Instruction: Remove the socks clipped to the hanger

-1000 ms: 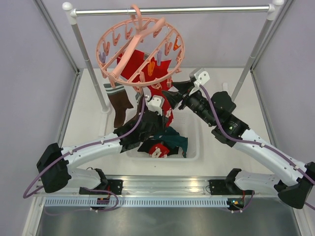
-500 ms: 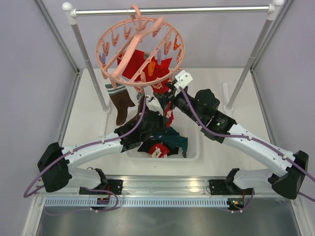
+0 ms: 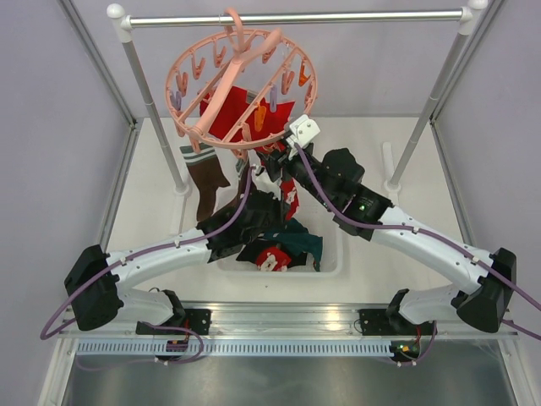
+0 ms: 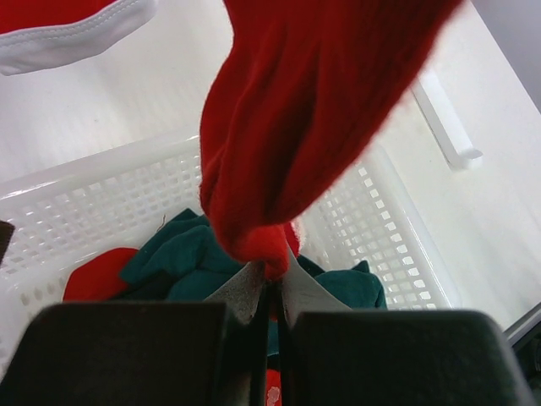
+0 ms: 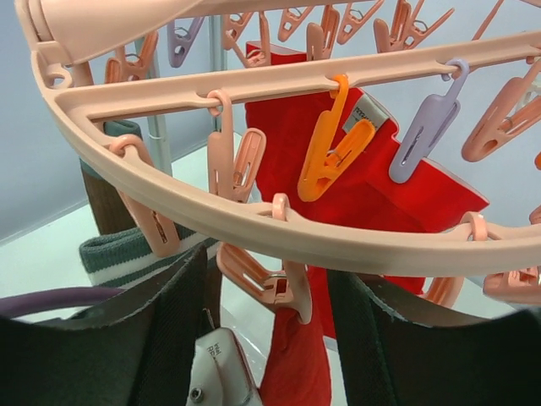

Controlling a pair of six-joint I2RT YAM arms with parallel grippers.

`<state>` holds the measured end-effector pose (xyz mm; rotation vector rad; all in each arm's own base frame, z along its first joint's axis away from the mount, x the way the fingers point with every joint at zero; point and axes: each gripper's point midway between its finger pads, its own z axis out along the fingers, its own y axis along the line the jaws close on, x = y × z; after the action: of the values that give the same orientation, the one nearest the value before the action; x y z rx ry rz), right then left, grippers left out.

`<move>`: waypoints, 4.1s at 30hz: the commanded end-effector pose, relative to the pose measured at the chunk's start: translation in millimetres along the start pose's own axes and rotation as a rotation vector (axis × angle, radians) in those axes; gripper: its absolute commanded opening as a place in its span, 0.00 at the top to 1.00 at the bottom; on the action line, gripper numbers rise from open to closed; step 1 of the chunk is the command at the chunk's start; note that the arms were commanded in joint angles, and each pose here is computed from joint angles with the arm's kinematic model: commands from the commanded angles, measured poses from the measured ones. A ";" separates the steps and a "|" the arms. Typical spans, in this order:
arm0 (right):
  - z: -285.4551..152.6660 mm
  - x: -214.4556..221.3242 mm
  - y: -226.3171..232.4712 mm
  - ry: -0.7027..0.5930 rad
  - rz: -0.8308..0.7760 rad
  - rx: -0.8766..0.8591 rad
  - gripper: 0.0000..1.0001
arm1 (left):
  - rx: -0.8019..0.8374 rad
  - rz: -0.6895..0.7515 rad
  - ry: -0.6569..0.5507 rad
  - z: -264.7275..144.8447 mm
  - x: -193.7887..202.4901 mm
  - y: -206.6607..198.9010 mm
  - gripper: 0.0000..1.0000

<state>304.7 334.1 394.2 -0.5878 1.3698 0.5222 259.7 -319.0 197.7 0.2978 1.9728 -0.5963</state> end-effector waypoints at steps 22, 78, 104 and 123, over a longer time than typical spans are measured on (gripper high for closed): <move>-3.8 -49.9 -15.7 -0.116 0.061 0.084 0.94 | 0.087 -0.022 0.032 -15.1 15.1 -12.0 0.98; -5.2 -39.5 -18.3 -0.065 0.020 0.091 0.92 | -0.225 -0.135 -0.098 -86.5 14.8 65.7 0.19; -17.9 -44.1 -16.3 -0.071 0.067 0.074 0.83 | -0.149 0.064 -0.127 -14.3 -9.1 11.2 0.98; -56.0 -33.7 -19.6 -0.048 0.170 0.079 0.36 | -0.022 0.112 0.011 13.5 8.3 -28.9 0.98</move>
<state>278.6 295.3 419.8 -0.4386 1.3982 0.6056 253.5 -337.1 177.9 0.3569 1.9813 -0.4634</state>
